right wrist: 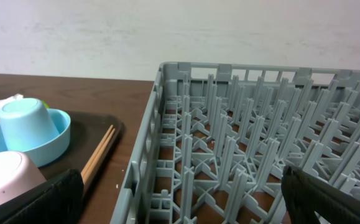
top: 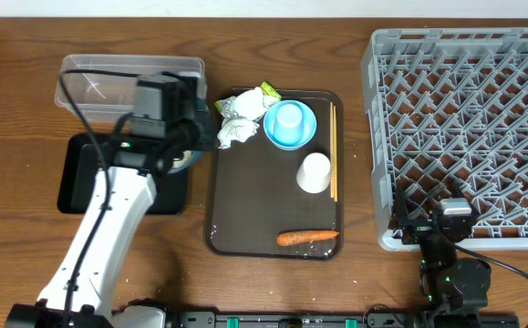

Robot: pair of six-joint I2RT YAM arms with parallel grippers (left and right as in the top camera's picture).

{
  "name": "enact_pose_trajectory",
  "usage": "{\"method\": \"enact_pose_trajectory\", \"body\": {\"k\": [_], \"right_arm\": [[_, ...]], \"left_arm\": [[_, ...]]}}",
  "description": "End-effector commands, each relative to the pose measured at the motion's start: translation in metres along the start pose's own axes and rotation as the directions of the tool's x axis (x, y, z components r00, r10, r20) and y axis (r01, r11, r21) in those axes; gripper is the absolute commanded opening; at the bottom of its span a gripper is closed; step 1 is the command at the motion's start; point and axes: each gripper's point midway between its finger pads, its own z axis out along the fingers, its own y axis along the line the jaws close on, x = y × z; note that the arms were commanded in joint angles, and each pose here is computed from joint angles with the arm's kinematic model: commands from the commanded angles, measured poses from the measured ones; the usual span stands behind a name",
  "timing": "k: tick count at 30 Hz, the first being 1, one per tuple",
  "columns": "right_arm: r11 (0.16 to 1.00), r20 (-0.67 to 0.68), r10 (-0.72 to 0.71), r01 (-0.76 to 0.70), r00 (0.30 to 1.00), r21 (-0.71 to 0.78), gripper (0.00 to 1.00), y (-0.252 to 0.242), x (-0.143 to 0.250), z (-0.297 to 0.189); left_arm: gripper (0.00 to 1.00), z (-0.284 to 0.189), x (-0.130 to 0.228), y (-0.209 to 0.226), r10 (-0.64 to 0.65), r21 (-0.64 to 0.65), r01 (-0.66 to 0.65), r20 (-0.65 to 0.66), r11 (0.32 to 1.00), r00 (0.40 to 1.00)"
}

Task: Sort waste into correct bins and load items into the dishwasher rack
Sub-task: 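Lift the blue bowl and carry it left over the black tray, then tilt the blue bowl to pour rice onto the black tray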

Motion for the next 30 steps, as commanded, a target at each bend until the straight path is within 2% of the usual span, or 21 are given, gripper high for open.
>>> {"method": "enact_pose_trajectory", "body": {"k": [1,6,14,20,25,30], "right_arm": [[1.000,-0.005,0.015,-0.015,1.000,0.014,0.99,-0.003,0.002,0.000],[1.000,-0.005,0.015,-0.015,1.000,0.014,0.99,-0.003,0.002,0.000],[1.000,-0.005,0.015,-0.015,1.000,0.014,0.99,-0.003,0.002,0.000],[1.000,-0.005,0.015,-0.015,1.000,0.014,0.99,-0.003,0.002,0.000],[1.000,-0.005,0.015,-0.015,1.000,0.014,0.99,-0.003,0.002,0.000],[1.000,-0.005,0.015,-0.015,1.000,0.014,0.99,-0.003,0.002,0.000]], "left_arm": [[0.06,-0.019,-0.021,-0.009,-0.084,0.132,0.077,0.046,0.988,0.995],[0.06,-0.033,-0.028,-0.004,-0.165,0.264,0.149,0.042,0.953,0.985],[0.06,-0.051,-0.035,0.007,-0.290,0.373,0.263,0.018,0.890,0.957],[0.06,-0.066,-0.038,0.009,-0.338,0.454,0.302,-0.002,0.838,0.941],[0.06,-0.077,-0.041,0.022,-0.409,0.482,0.364,-0.012,0.797,0.912],[0.06,-0.085,-0.038,0.045,-0.504,0.459,0.460,-0.030,0.761,0.863]]}}
